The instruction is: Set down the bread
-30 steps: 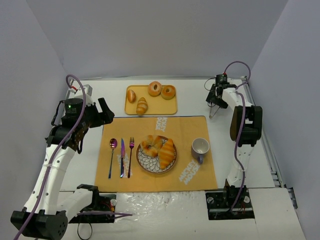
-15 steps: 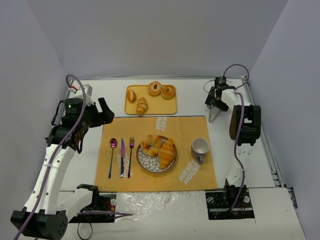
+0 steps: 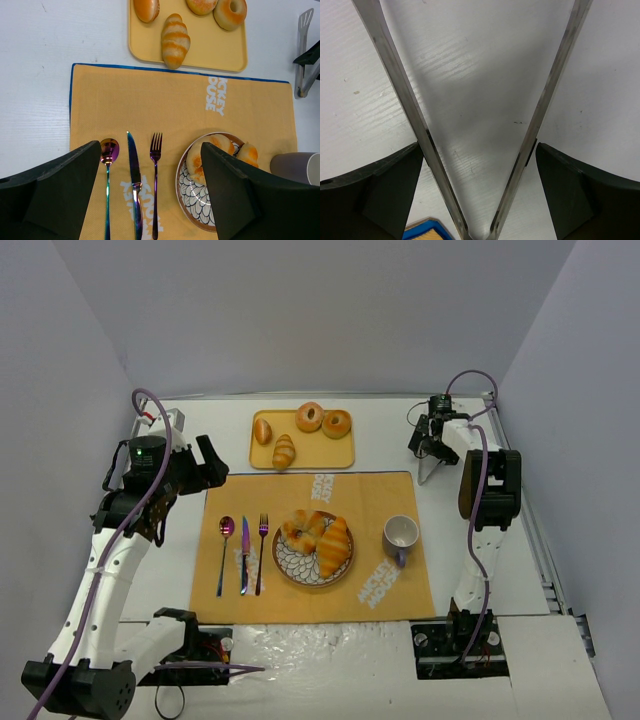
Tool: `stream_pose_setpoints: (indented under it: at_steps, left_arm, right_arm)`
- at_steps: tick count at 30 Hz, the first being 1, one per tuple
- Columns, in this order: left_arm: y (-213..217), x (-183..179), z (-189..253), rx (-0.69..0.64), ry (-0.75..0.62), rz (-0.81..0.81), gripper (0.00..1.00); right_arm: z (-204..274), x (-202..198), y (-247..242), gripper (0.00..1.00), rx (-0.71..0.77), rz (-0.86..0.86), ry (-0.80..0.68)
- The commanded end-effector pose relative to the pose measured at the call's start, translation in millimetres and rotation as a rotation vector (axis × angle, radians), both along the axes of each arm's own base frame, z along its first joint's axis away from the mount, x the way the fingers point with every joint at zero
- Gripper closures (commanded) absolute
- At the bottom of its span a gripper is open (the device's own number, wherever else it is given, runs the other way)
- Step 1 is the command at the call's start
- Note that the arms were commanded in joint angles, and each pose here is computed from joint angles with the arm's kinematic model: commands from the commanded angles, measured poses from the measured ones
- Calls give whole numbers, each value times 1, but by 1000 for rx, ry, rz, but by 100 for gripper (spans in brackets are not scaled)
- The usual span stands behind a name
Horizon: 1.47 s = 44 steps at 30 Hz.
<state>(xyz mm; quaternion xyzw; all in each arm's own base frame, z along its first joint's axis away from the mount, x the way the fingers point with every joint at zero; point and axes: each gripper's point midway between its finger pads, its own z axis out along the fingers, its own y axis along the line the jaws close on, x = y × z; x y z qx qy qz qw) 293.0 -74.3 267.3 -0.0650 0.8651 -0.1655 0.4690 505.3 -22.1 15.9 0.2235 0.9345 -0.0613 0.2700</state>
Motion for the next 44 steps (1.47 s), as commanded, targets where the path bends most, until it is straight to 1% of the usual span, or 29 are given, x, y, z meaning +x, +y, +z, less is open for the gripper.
stream_pose_setpoints:
  at_steps: [1, 5, 7, 12, 18, 19, 20, 21, 23, 25, 30, 33, 37, 44]
  left_arm:
    - [-1, 10, 24, -11, -92, -2, 22]
    - [-1, 10, 23, -11, -90, -2, 22]
    - [-1, 10, 23, -11, -90, -2, 22]
    - [-1, 10, 23, -13, -92, -4, 22]
    - [-2, 10, 22, -16, -86, -9, 22]
    - [-3, 10, 23, -18, -87, -13, 22]
    - [-3, 10, 23, -18, -88, -13, 22]
    - [-3, 10, 23, -19, -88, -14, 22]
    - [-3, 10, 24, -18, -91, -16, 23]
    - [-3, 9, 24, -19, -93, -14, 22]
    - [-3, 8, 25, -20, -95, -15, 22]
    - [-3, 9, 25, -20, -96, -14, 22]
    - [-3, 9, 24, -18, -91, -13, 22]
    - [-2, 10, 23, -16, -89, -10, 23]
  right_arm:
    - [46, 5, -7, 6, -33, -22, -103]
    - [71, -1, -9, 4, -35, -29, -145]
    - [99, -6, -8, 4, -38, -30, -199]
    - [147, -20, 18, 0, -25, 26, -304]
    - [223, -50, 78, 0, 43, 182, -490]
    - [223, -53, 90, 0, 52, 212, -488]
    - [238, -62, 108, 0, 67, 253, -524]
    - [246, -67, 110, 0, 72, 262, -543]
    - [261, -87, 145, 0, 108, 345, -585]
    - [278, -104, 164, 0, 143, 395, -639]
    - [306, -145, 219, 0, 291, 558, -743]
    - [309, -160, 230, 0, 305, 605, -760]
    - [309, -168, 235, 0, 314, 624, -766]
    - [301, -167, 244, 0, 320, 640, -752]
